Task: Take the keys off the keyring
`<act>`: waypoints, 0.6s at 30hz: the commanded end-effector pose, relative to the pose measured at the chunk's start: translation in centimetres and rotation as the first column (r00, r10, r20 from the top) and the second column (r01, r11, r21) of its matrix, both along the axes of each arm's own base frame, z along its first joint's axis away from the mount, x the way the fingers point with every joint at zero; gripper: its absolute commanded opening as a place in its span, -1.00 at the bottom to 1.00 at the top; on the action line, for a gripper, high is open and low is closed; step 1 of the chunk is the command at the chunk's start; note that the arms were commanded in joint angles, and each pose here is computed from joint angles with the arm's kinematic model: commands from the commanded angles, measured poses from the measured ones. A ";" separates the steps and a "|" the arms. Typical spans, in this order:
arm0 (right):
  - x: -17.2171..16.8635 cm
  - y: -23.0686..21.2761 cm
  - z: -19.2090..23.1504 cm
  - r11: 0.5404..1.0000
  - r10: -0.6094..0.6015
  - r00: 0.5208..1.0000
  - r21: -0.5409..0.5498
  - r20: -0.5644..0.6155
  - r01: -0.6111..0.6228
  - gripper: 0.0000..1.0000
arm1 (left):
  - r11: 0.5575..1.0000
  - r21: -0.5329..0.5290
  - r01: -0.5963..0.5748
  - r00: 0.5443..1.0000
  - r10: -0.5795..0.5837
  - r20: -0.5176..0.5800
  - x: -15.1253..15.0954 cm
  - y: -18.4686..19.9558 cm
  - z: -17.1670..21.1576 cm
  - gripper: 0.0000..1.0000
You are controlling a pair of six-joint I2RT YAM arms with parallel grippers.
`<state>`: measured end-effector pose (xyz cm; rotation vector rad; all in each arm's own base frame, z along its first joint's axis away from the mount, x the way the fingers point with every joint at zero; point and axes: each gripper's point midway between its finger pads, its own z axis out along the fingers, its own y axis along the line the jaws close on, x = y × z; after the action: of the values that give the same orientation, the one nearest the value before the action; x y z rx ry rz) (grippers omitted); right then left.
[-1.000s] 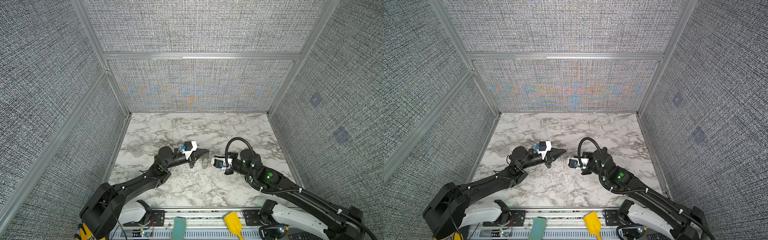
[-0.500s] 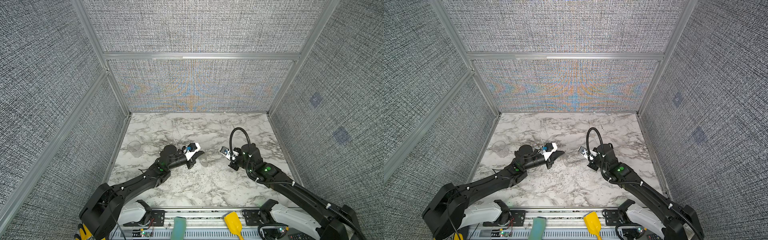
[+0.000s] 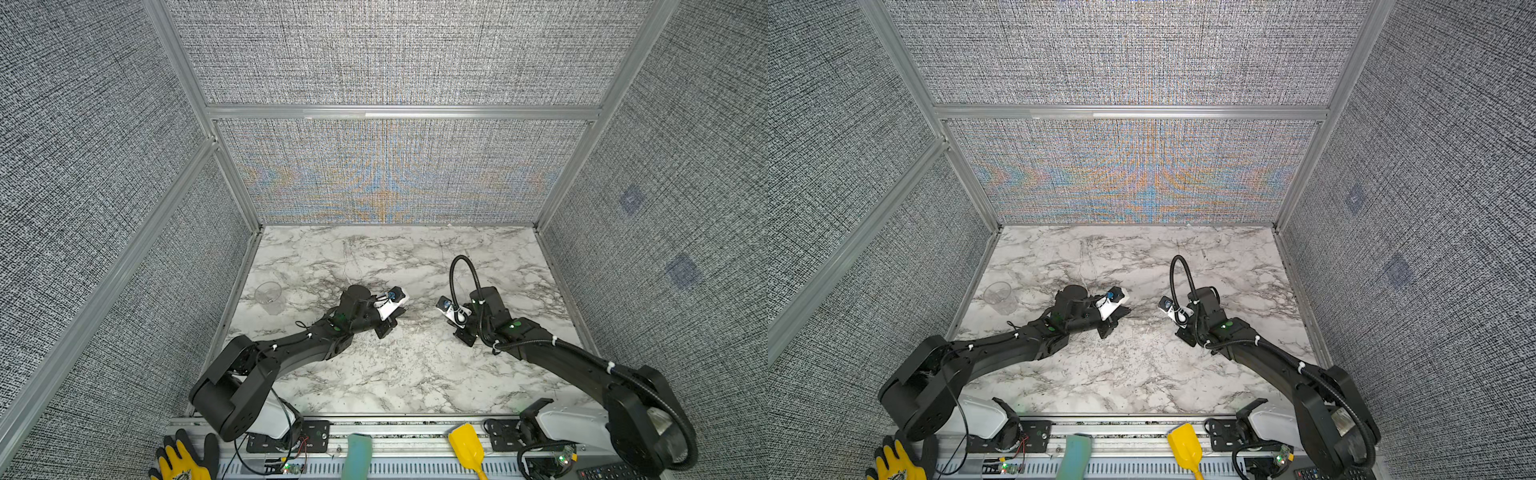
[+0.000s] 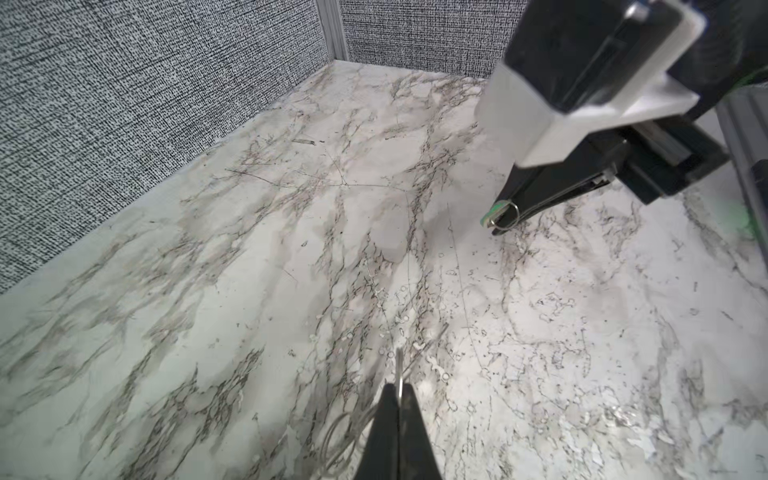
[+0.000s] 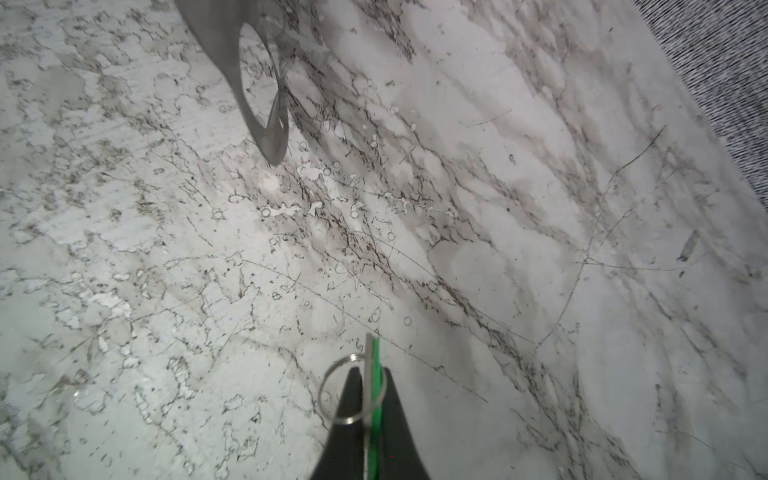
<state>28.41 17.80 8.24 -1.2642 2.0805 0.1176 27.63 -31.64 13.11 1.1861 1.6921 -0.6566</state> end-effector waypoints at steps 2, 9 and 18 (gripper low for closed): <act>1.1 0.8 -0.5 1.000 0.010 1.000 0.016 -0.006 -0.010 -1.00 | 0.997 0.069 -0.039 0.999 0.041 -0.015 1.6 0.0 -1.9 -1.00; 2.1 0.0 -3.3 1.000 0.005 0.998 -0.031 -0.056 -0.006 -0.97 | 0.996 0.091 -0.022 0.999 0.026 -0.036 4.1 -1.7 -3.4 -1.00; 2.9 -1.2 -5.8 0.998 -0.013 0.995 -0.069 -0.099 0.007 -0.81 | 0.990 0.136 0.047 0.993 -0.032 -0.111 6.3 -4.1 -4.4 -1.00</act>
<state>30.95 16.87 2.71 -1.3059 2.1922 0.1136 34.40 -35.35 9.60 1.2452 1.8017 -0.6140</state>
